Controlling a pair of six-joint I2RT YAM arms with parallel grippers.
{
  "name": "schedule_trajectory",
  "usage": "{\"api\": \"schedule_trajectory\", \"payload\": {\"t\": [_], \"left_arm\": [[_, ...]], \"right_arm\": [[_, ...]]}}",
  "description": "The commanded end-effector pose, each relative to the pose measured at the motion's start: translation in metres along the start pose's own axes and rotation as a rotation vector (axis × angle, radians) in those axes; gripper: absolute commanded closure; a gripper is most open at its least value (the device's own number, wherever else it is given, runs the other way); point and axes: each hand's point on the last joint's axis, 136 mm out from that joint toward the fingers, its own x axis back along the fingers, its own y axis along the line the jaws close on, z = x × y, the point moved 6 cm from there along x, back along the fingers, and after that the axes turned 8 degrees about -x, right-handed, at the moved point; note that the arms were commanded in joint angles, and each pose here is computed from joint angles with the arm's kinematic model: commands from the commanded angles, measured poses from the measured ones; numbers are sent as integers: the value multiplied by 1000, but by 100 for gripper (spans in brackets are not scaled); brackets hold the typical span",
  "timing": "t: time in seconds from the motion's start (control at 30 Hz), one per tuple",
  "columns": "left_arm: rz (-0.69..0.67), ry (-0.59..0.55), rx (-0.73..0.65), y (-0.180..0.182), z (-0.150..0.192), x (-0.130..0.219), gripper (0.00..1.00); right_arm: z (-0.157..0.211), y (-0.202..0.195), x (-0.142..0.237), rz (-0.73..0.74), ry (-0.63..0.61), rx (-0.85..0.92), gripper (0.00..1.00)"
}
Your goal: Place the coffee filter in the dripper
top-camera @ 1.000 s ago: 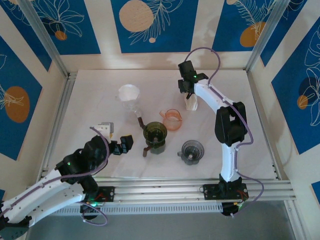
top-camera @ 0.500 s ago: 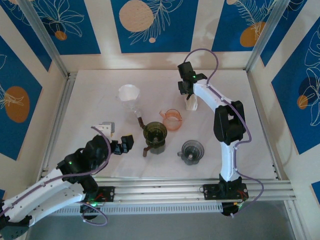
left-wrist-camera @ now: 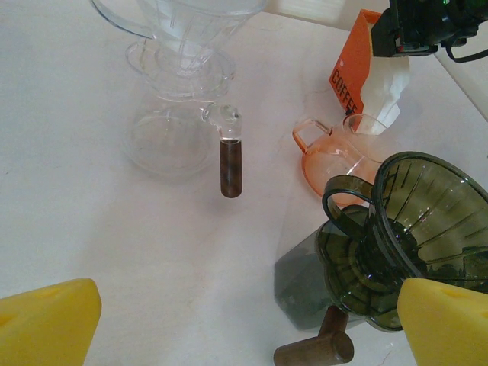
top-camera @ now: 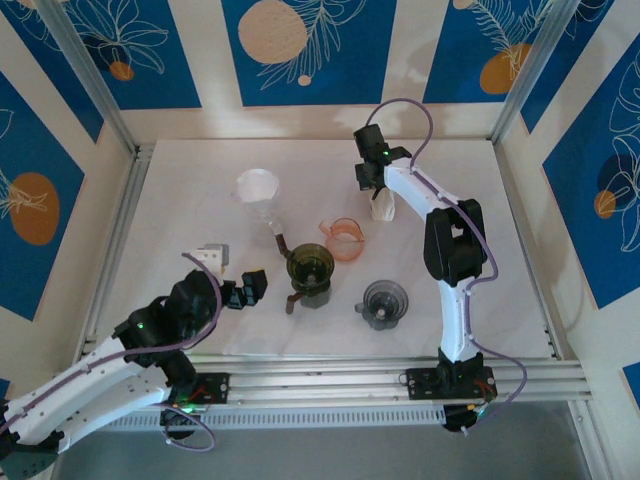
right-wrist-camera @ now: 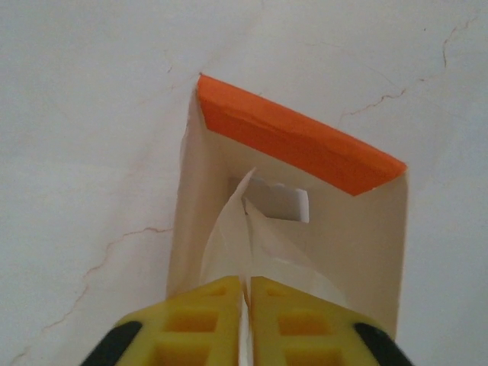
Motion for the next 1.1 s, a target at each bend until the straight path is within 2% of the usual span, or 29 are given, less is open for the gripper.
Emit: {"api": "schedule_trajectory", "payload": {"t": [0.0,0.07,0.37,0.7,1.07], "left_arm": [[-21,-20,-8,3,-3,0,0],[-20,-19,-6,3,-3,0,0],[-19,-17,1,3,-2,-1,0],[-13,-11,3,3,0,-1,0],[-7,-21,9,2,-2,-2,0]], "right_arm": [[-9,-3,5,2,-22,-1,94],[-11,-4,9,-2,-36,-2,100],[-14,-8,36,-55,-102,-38,100],[-10,-13,58,-86,-114,-78,100],[0,-18,112,-127,-167,-106,100]]}}
